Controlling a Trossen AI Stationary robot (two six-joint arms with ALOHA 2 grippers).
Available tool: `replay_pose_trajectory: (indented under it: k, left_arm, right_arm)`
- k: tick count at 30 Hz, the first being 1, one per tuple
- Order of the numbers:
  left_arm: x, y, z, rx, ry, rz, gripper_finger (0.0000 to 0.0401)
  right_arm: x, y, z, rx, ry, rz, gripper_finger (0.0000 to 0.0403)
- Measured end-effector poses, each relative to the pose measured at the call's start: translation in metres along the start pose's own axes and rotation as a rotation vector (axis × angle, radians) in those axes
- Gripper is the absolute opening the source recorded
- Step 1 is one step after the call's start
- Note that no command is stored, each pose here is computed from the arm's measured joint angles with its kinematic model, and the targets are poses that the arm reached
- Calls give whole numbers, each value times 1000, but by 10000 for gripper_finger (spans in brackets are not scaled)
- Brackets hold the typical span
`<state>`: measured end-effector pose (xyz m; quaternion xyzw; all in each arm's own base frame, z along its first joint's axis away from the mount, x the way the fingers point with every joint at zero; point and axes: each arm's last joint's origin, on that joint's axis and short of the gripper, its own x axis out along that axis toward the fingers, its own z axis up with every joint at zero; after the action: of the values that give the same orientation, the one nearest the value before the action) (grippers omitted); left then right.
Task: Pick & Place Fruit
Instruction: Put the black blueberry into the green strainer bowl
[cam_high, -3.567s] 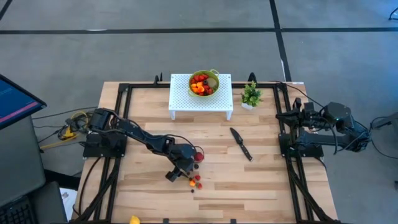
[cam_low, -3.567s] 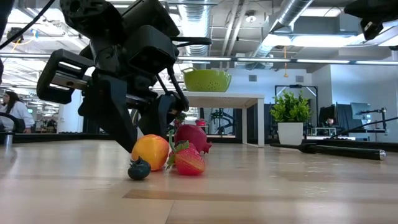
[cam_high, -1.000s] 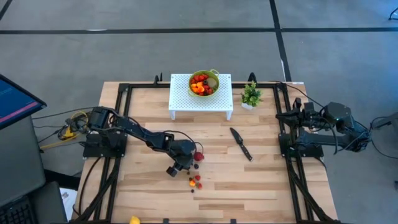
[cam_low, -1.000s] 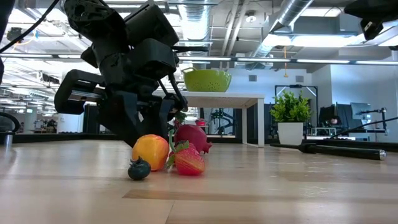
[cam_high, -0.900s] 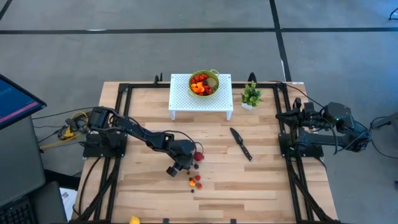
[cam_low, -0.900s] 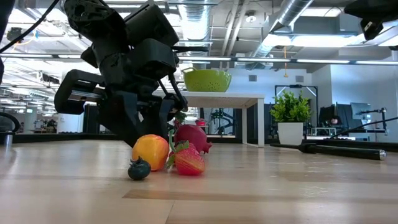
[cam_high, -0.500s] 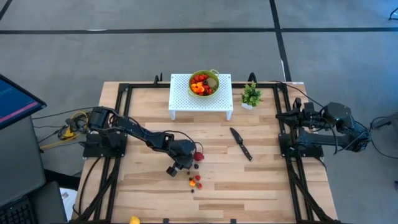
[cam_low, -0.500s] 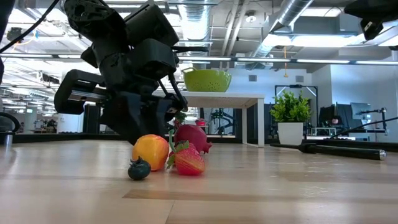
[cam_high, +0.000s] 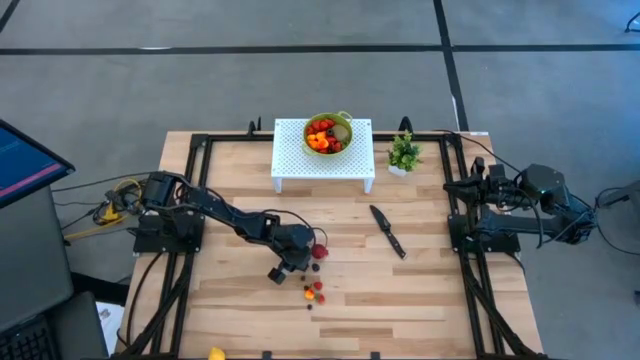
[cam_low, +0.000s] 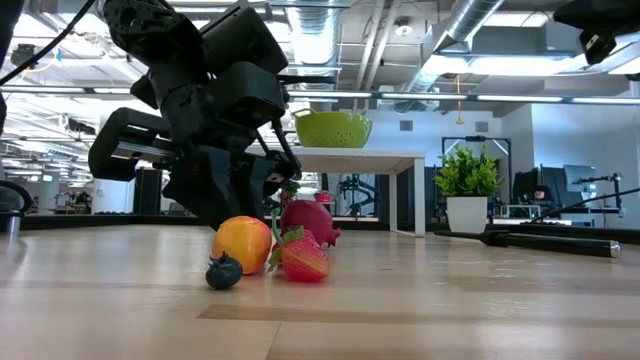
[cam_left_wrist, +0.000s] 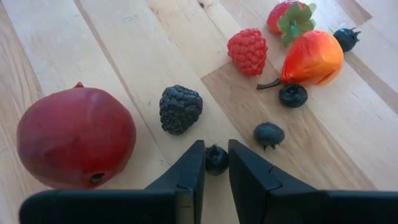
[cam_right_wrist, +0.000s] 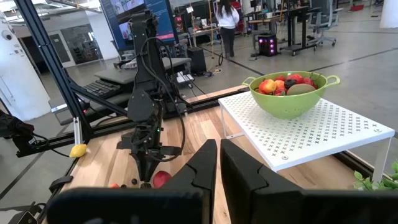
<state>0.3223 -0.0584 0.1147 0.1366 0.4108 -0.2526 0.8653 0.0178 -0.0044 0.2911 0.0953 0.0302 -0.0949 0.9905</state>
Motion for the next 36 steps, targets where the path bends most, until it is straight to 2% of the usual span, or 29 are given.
replay_pose_trajectory:
  k: [8,12,15,20,25,28,32,36]
  left_arm:
    - [-10,1,6,-32,-32,18,53]
    - [-27,4,16,-36,-85,53,53]
    - [-47,8,26,-28,-152,128,53]
    - [-87,29,45,-32,-354,346,53]
    - [-136,63,59,-59,-644,681,53]
    - [-167,87,55,-82,-770,848,53]
    - [-196,119,44,-157,-807,989,53]
    - [-208,148,30,-234,-783,1062,53]
  right_arm:
    - [0,0,0,0,0,0,17]
    - [0,0,0,0,0,0,17]
    - [0,0,0,0,0,0,17]
    - [0,0,0,0,0,0,17]
    - [0,0,0,0,0,0,17]
    - [0,0,0,0,0,0,17]
    - [0,0,0,0,0,0,17]
    - [0,0,0,0,0,0,17]
